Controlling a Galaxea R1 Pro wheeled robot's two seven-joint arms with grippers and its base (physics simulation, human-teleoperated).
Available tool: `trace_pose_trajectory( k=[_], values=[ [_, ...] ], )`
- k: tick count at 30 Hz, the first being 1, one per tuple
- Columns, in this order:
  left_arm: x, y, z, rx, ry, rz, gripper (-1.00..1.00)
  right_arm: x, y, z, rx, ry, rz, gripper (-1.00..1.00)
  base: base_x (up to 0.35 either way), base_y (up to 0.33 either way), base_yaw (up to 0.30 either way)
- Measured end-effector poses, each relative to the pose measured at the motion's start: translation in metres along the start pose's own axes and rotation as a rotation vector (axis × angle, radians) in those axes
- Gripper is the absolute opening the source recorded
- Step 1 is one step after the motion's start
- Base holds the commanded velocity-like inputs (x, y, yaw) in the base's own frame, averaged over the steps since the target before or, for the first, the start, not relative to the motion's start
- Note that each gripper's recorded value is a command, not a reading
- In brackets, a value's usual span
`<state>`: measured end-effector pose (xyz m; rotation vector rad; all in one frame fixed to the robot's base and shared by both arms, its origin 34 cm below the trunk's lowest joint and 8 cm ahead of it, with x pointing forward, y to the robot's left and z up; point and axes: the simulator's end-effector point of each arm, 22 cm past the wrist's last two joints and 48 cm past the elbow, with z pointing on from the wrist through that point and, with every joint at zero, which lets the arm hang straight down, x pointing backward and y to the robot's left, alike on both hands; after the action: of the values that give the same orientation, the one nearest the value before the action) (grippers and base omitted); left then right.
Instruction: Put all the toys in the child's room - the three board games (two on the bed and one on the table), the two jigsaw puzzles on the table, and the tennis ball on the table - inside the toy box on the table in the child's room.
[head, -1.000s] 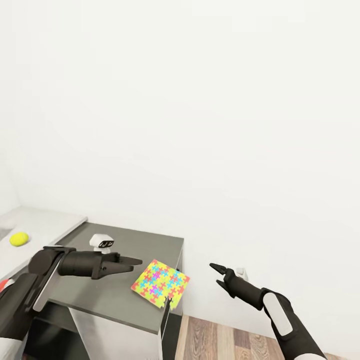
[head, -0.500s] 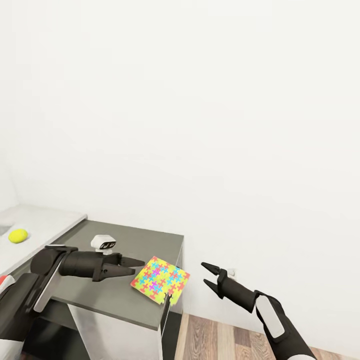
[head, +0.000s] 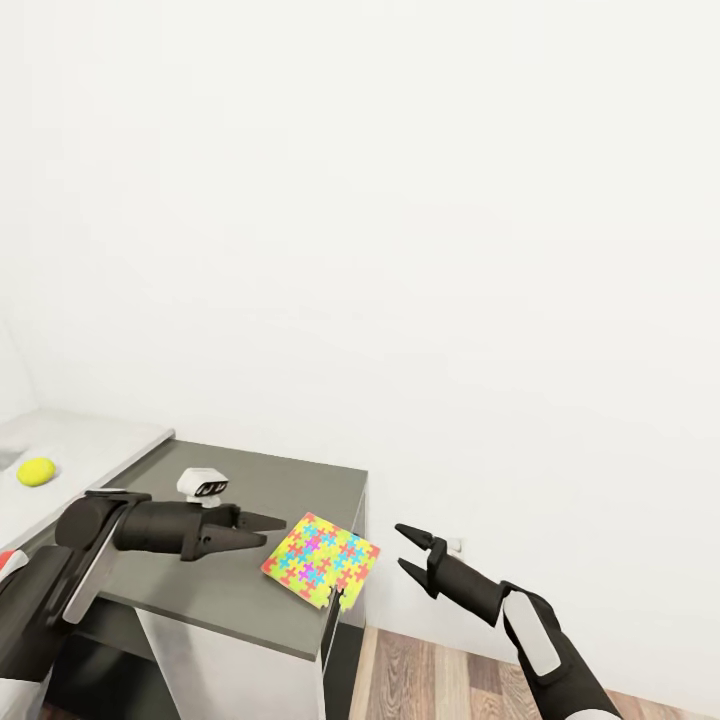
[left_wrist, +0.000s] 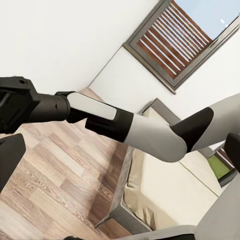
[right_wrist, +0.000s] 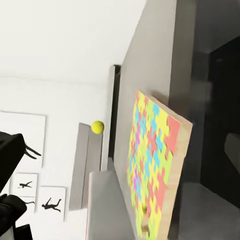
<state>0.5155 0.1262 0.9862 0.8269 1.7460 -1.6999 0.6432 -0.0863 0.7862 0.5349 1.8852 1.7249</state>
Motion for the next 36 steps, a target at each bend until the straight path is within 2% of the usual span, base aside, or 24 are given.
trace_pose_trajectory(
  k=[7, 14, 21, 29, 36],
  values=[
    [-0.002, 0.000, -0.002, -0.002, -0.007, 0.002, 1.00, -0.011, -0.003, -0.008, 0.003, -0.029, 0.009, 1.00, 0.000, 0.000, 0.000],
    [-0.003, 0.000, -0.003, -0.004, -0.014, 0.005, 1.00, -0.011, -0.005, -0.010, 0.006, -0.030, 0.017, 1.00, 0.000, 0.013, 0.000],
    [-0.004, 0.000, -0.003, -0.004, -0.015, 0.005, 1.00, -0.011, -0.017, -0.016, 0.025, -0.028, 0.051, 1.00, 0.000, 0.108, 0.000],
    [-0.004, 0.000, -0.004, -0.005, -0.015, 0.005, 1.00, -0.021, -0.021, -0.025, 0.030, -0.053, 0.060, 1.00, 0.000, 0.014, 0.000],
    [0.007, 0.008, -0.003, -0.005, -0.016, 0.005, 1.00, -0.019, -0.034, -0.025, 0.030, -0.055, 0.061, 1.00, 0.000, 0.001, 0.000]
  ],
)
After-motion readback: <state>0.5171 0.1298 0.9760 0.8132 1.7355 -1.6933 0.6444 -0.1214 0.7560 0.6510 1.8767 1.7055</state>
